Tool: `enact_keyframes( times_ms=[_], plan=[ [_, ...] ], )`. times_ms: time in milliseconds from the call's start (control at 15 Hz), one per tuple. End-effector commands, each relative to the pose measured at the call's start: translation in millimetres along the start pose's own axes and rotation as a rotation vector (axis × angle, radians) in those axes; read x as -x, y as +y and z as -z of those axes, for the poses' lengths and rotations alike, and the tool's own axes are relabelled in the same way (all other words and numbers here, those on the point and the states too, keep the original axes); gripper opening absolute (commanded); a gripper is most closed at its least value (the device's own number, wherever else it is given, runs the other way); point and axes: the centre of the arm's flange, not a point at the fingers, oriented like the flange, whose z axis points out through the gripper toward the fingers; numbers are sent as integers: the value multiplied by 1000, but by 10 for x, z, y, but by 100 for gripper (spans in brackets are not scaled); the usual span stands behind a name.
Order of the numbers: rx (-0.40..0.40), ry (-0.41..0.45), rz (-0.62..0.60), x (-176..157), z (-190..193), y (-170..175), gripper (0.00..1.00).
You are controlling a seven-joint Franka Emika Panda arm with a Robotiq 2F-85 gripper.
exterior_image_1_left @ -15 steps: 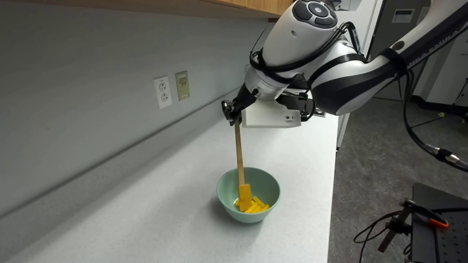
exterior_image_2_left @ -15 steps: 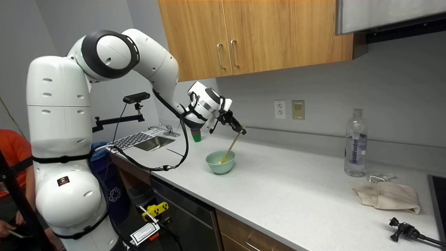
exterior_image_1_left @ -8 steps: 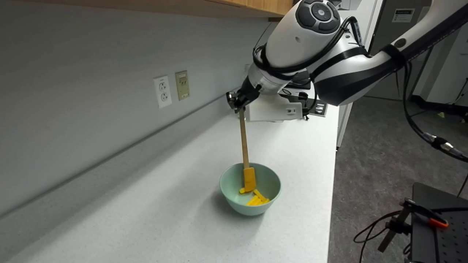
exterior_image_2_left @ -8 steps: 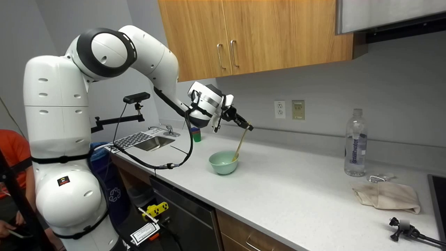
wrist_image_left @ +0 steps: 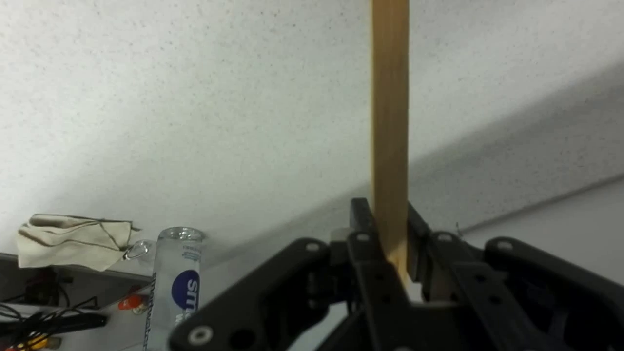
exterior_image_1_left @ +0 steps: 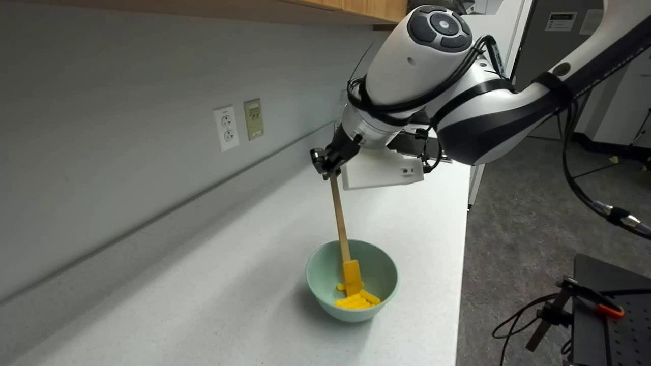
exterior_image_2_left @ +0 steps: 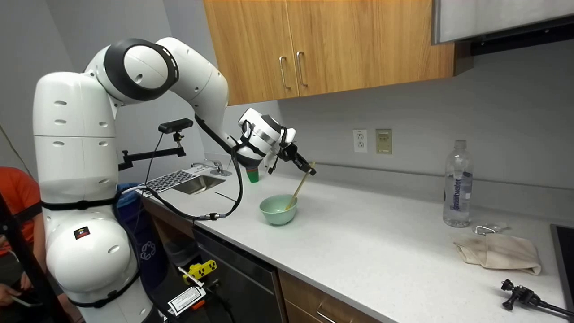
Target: Use the object to mix the contents in the bowl
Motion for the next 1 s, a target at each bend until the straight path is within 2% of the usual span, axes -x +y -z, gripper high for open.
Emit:
enact_keyframes(
  times_ms=[0,600,733,933],
  plan=[
    [-5,-19,16,52,31,-66,4],
    [100,232,40,-23,273,-121,4],
    [119,253,41,-19,296,-129,4],
    [107,213,57,29,302,-164,4]
  ],
)
